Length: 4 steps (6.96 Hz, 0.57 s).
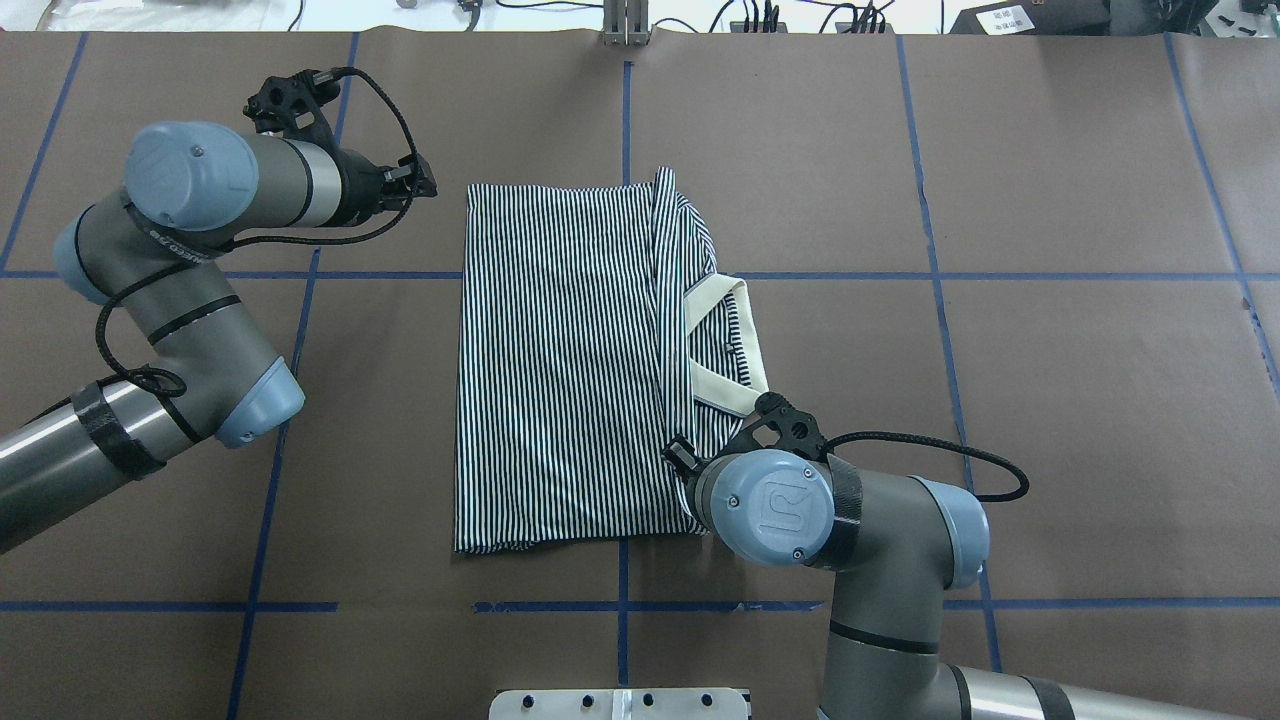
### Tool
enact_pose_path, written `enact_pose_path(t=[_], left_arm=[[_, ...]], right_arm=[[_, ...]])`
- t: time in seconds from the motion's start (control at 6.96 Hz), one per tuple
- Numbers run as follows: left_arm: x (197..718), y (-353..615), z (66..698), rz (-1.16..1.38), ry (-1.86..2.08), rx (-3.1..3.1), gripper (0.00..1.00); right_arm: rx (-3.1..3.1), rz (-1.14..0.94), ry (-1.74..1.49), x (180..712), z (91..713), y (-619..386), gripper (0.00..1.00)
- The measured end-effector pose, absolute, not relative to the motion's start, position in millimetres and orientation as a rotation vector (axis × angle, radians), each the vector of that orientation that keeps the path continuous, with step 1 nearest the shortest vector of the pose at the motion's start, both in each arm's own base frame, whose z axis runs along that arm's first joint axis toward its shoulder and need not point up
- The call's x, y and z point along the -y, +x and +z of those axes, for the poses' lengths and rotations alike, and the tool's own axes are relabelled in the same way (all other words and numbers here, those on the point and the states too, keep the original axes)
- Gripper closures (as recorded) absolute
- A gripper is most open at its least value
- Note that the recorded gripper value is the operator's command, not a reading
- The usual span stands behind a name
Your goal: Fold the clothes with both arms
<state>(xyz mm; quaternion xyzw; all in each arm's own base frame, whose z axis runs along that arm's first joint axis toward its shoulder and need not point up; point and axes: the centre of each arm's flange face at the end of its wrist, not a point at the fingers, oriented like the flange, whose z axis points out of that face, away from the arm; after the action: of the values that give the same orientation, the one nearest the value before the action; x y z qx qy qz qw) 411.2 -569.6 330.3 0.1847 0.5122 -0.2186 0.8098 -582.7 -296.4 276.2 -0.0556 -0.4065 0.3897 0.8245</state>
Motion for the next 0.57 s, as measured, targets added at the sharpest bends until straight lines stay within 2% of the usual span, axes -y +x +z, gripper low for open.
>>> enact_pose_path(t=[0.14,0.57], left_arm=[[569.7,411.3,330.1,-0.467,0.395,-1.095,0.49],[570.2,411.8,328.0,-0.467,0.396,-1.097,0.49]], right_arm=[[0.866,0.830,-0.121,295.4,275.3,-582.6,1.00],[0.878,0.824,-0.132,287.9,270.3,-578.2,1.00]])
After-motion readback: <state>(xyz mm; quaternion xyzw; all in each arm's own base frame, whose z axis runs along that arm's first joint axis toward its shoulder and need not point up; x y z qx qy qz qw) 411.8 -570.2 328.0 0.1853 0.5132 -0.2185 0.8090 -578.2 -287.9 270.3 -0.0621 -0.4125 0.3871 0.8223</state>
